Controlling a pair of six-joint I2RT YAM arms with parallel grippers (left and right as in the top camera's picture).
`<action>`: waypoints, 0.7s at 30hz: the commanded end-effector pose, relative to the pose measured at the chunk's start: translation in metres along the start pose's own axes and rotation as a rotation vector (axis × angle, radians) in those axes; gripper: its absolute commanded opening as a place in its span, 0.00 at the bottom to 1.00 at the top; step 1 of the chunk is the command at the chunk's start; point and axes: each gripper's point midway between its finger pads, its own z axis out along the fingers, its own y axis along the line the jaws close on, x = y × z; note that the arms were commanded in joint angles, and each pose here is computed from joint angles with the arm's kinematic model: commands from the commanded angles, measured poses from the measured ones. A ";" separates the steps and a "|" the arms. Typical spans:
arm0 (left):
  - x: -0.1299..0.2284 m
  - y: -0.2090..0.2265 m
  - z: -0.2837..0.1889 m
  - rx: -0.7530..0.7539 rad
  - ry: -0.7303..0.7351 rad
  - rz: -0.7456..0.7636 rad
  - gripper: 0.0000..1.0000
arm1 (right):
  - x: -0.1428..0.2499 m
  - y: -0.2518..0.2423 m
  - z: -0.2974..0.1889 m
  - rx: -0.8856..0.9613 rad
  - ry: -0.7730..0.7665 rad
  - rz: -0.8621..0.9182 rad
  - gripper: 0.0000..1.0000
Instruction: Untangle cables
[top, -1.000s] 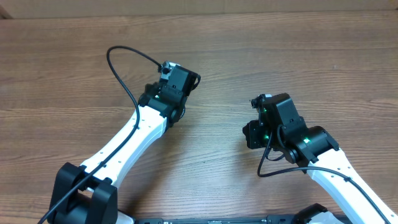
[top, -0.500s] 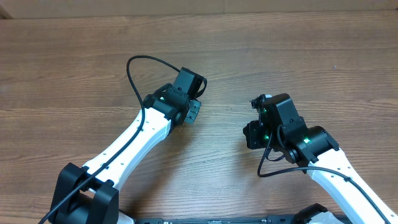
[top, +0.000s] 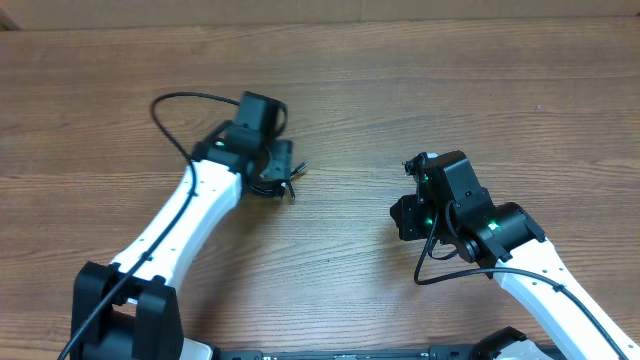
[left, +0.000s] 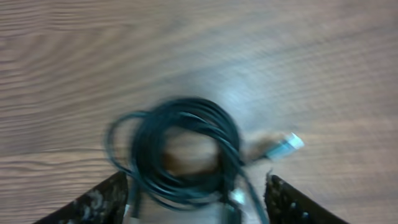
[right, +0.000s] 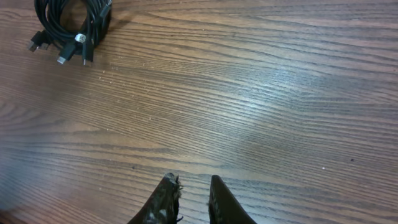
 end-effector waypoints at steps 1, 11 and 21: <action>-0.024 0.013 -0.010 0.014 -0.071 -0.057 0.73 | -0.005 0.002 -0.002 0.000 -0.016 -0.004 0.16; -0.049 0.016 0.016 0.147 -0.145 0.112 0.77 | -0.005 0.002 -0.002 0.000 -0.015 -0.004 0.16; -0.032 0.020 0.070 0.237 -0.097 0.326 0.72 | -0.005 0.002 -0.002 0.000 -0.014 -0.004 0.16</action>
